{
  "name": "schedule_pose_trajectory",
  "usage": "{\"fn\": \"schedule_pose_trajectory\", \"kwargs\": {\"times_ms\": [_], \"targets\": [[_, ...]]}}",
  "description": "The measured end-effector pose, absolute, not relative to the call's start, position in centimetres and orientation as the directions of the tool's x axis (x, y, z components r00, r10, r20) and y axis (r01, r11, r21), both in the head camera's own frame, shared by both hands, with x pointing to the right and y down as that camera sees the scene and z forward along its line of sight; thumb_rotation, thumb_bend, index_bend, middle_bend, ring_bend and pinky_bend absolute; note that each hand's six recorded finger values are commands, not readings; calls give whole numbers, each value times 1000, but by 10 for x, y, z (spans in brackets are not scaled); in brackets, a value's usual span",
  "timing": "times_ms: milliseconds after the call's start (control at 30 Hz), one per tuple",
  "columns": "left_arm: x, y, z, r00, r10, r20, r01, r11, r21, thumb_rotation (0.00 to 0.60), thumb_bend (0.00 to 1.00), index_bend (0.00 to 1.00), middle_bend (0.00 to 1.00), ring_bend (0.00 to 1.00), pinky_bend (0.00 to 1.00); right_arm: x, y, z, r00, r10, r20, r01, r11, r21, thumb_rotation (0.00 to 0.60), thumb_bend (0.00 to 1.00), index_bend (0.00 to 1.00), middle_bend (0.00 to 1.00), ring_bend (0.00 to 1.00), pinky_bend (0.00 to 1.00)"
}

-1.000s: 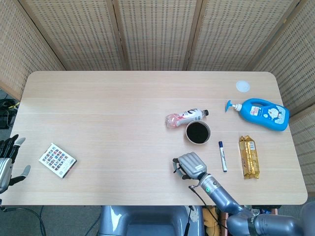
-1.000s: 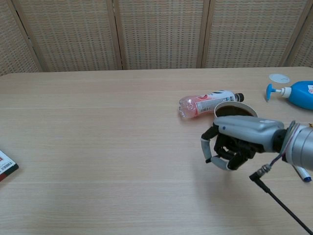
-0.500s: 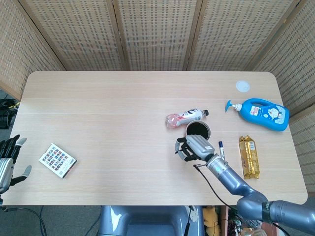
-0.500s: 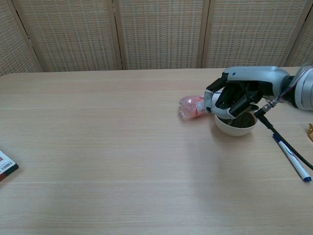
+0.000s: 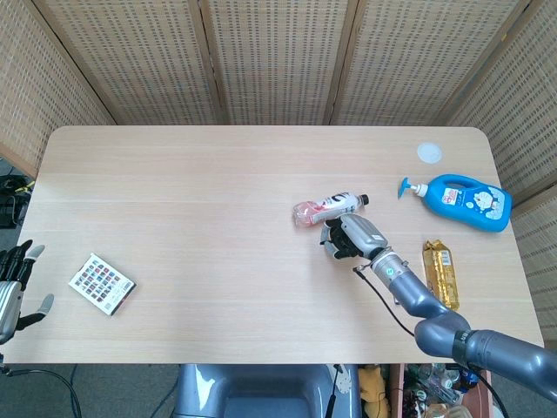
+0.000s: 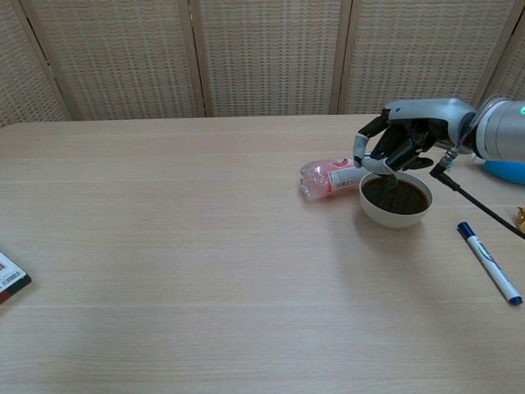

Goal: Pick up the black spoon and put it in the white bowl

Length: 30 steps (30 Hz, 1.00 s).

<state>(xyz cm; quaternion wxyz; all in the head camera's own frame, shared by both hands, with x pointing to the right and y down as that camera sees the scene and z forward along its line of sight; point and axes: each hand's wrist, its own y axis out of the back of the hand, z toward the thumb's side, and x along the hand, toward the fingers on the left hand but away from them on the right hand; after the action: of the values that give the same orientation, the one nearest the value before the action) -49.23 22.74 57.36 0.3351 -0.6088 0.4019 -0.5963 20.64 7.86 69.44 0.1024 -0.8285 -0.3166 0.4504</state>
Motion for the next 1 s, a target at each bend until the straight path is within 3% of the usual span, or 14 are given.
{"fn": "schedule_pose_trajectory", "kwargs": {"times_ms": [467, 1000], "targets": [[-496, 231, 573, -50, -886, 461, -89, -456, -886, 600, 362, 58, 0, 0, 0, 214, 72, 739, 313, 590, -744, 428, -787, -444, 600, 703, 672, 913, 917, 942], [-494, 232, 575, -45, -884, 465, -93, -460, -883, 600, 362, 58, 0, 0, 0, 246, 63, 753, 226, 590, -775, 368, -789, -493, 600, 705, 677, 913, 917, 942]]}}
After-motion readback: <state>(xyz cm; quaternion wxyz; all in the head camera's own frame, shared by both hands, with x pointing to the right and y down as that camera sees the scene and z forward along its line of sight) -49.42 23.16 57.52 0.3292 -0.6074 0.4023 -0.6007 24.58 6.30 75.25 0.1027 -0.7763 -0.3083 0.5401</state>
